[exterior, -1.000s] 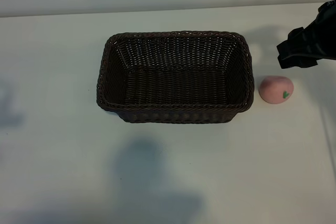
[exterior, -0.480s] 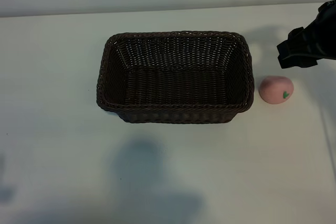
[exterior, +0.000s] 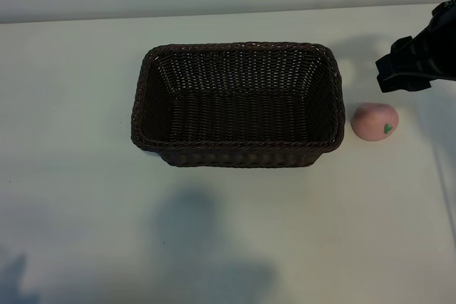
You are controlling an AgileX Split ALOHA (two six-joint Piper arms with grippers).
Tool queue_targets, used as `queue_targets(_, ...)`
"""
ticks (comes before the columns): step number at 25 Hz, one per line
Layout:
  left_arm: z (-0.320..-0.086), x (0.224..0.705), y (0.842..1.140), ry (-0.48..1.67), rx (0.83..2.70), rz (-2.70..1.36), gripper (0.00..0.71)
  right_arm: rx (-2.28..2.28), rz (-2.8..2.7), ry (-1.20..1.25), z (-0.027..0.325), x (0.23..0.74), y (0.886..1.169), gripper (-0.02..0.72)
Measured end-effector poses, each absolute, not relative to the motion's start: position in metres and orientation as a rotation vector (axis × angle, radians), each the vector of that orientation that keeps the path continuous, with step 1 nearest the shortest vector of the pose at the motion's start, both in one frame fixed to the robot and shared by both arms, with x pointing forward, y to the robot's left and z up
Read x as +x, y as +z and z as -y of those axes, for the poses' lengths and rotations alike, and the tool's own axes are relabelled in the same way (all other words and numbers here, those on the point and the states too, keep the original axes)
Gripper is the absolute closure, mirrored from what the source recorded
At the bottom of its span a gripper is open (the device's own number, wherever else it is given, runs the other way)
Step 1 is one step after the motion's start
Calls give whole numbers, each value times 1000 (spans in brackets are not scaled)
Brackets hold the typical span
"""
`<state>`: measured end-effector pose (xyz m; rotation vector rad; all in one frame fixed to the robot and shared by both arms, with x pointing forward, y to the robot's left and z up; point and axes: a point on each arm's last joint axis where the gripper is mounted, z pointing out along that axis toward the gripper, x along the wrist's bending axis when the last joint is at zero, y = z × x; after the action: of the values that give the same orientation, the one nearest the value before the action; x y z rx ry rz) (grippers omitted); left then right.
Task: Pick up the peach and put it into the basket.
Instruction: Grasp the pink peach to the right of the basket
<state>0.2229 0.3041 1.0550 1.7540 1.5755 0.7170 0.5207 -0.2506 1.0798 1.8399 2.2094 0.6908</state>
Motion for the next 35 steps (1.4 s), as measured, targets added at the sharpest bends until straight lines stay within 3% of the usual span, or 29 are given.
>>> queue_targets(13, -303, 227, 1048, 730, 1739, -1559, 118, 1803, -2164, 616, 257, 529, 1075, 156)
queue_targets(24, -303, 225, 1049, 743, 1716, -1538, 118, 1968, -2156, 429, 258, 568, 1006, 156)
queue_targets(35, -304, 221, 1048, 758, 1697, -1520, 118, 1994, -2162, 407, 256, 584, 975, 156)
